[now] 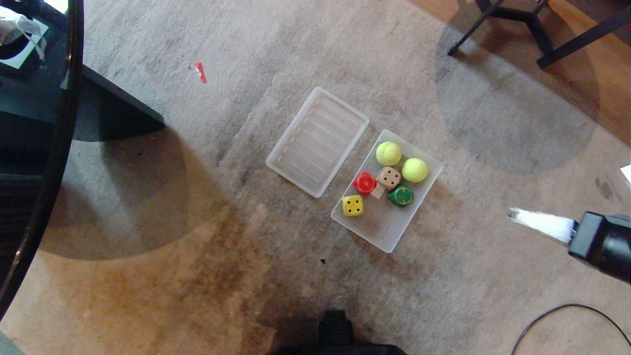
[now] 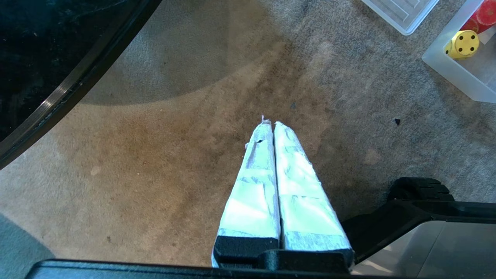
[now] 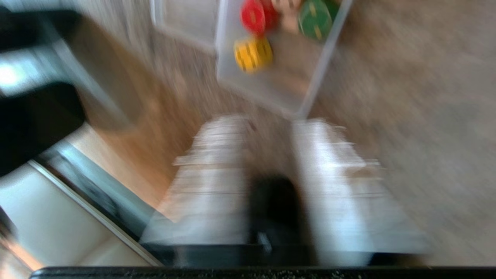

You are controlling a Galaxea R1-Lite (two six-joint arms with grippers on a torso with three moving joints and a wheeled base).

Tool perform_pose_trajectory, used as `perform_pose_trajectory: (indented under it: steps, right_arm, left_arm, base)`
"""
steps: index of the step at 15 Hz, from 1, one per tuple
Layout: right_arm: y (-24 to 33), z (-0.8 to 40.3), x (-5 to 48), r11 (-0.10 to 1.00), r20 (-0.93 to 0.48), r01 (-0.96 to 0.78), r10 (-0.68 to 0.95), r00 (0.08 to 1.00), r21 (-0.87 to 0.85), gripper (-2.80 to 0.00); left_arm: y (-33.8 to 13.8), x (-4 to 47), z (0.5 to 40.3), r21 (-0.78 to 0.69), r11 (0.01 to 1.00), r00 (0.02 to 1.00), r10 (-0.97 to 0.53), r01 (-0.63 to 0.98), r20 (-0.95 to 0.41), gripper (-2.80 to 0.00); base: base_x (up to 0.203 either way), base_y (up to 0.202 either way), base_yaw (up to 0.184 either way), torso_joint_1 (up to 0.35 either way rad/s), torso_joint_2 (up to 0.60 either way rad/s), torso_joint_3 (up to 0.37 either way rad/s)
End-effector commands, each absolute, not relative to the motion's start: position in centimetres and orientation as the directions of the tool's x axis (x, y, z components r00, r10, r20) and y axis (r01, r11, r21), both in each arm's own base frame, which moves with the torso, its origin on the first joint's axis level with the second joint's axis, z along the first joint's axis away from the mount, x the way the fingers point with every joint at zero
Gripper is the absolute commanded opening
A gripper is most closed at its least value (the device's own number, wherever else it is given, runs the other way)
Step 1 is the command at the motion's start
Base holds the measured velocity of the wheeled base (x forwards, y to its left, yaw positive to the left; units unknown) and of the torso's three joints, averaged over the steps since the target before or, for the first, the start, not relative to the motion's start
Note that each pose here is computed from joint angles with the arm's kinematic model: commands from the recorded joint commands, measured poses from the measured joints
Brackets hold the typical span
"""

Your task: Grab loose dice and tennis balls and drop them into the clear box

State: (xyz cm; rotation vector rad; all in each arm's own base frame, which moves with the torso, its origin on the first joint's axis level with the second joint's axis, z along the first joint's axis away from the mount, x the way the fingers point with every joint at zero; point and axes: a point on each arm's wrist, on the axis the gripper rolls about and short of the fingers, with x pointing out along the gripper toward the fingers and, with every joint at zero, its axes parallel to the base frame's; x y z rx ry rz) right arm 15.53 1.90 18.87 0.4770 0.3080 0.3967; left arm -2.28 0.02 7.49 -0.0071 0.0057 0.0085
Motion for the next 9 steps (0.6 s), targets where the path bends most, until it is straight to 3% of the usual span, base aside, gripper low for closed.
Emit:
perform_pose_trajectory:
  steps: [1, 5, 9]
  right_arm:
    - [1.3, 19.4, 9.1, 0.840, -0.122, -0.335, 0.421, 0.899, 0.426, -2.80]
    - [0.7, 15.0, 0.7, 0.938, -0.193, -0.264, 0.308, 0.932, 0.225, -2.80]
    - [0.3, 9.2, -1.9, 0.996, -0.218, -0.087, 0.090, 0.972, 0.022, -2.80]
  left_arm:
    - [0.0, -2.3, 7.5, -0.008, 1.000, 1.000, 0.009, -0.009, -0.006, -2.80]
    - [0.0, -2.3, 7.5, -0.008, 1.000, 1.000, 0.009, -0.009, -0.006, -2.80]
    - [0.0, -2.3, 7.5, -0.008, 1.000, 1.000, 0.009, -0.009, -0.006, -2.80]
  base:
    - [0.000, 0.000, 0.000, 0.000, 0.00, 0.000]
    - [0.000, 0.000, 0.000, 0.000, 0.00, 0.000]
    - [0.000, 0.000, 0.000, 0.000, 0.00, 0.000]
